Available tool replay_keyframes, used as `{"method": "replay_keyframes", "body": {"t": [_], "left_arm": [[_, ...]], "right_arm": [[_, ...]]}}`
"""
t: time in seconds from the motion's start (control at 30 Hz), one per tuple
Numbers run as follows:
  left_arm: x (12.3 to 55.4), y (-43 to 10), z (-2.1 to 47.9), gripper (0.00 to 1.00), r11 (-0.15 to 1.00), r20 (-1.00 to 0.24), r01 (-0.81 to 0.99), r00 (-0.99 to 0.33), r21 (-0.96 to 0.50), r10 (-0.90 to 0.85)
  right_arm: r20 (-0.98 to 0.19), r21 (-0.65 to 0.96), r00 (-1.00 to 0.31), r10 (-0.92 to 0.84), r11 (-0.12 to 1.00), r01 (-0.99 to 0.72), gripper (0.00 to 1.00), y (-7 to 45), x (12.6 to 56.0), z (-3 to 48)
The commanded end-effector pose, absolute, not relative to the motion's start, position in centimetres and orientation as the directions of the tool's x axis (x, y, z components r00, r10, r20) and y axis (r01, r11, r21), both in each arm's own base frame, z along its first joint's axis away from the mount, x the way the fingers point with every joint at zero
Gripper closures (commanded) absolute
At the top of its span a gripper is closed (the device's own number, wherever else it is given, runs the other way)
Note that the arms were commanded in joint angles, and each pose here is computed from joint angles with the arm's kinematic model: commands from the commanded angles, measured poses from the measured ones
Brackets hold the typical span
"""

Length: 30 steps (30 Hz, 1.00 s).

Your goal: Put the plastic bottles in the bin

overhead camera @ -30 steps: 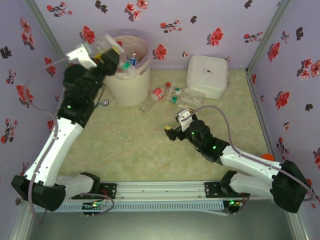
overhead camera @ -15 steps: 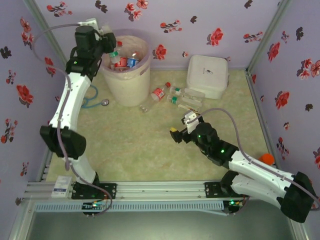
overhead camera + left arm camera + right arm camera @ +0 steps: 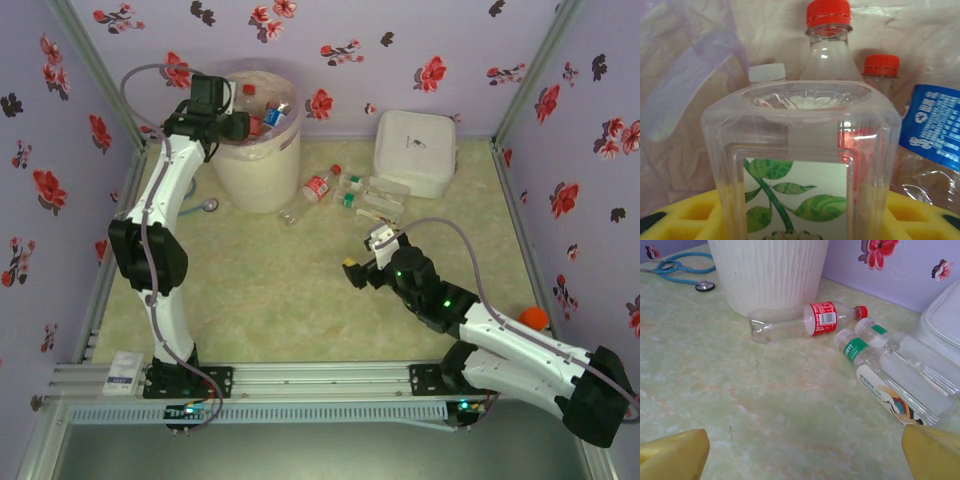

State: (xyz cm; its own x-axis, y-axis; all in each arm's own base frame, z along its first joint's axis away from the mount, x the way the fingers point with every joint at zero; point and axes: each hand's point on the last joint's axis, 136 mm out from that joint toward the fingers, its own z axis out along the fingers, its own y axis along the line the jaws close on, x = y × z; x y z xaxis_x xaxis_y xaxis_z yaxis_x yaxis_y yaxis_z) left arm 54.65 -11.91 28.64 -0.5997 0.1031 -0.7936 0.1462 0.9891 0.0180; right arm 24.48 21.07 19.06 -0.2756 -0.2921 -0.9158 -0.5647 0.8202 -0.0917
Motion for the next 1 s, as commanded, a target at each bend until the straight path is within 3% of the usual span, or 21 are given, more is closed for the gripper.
{"method": "replay_keyframes", "body": {"t": [0.0,0.13,0.33,0.57,0.73,0.97], "left_arm": [[52.9,-13.4,26.5,0.44,0.976,-0.752,0.218,-0.642,0.009,0.15],[52.2,-13.4,30.4,0.21,0.972,-0.813,0.228,-0.576,-0.061,0.084],[50.2,-14.5,37.6,0.07,0.943,-0.894,0.315,-0.445,-0.106,0.048],[46.8,-13.8,43.8,0.0,0.937,-0.943,0.34,-0.331,-0.086,0.034],[43.4,-13.0,46.4,0.0,0.935,-0.959,0.35,-0.28,-0.064,0.039],[37.4,-12.8,46.0,0.0,0.925,-0.968,0.373,-0.25,-0.072,0.025]], "right_arm": [[-0.912,-0.11,-0.283,-0.297,0.842,-0.528,0.01,20.0,24.7,19.0],[-0.908,-0.114,-0.292,-0.301,0.847,-0.519,0.01,19.8,24.9,18.6],[-0.92,-0.084,-0.3,-0.252,0.876,-0.475,0.01,19.1,25.5,19.1],[-0.926,-0.032,-0.326,-0.189,0.901,-0.432,0.01,17.9,25.8,19.7],[-0.926,0.071,-0.374,-0.042,0.957,-0.282,0.01,15.0,26.7,20.8],[-0.914,0.153,-0.402,0.049,0.961,-0.23,0.01,13.3,28.1,21.8]]}}
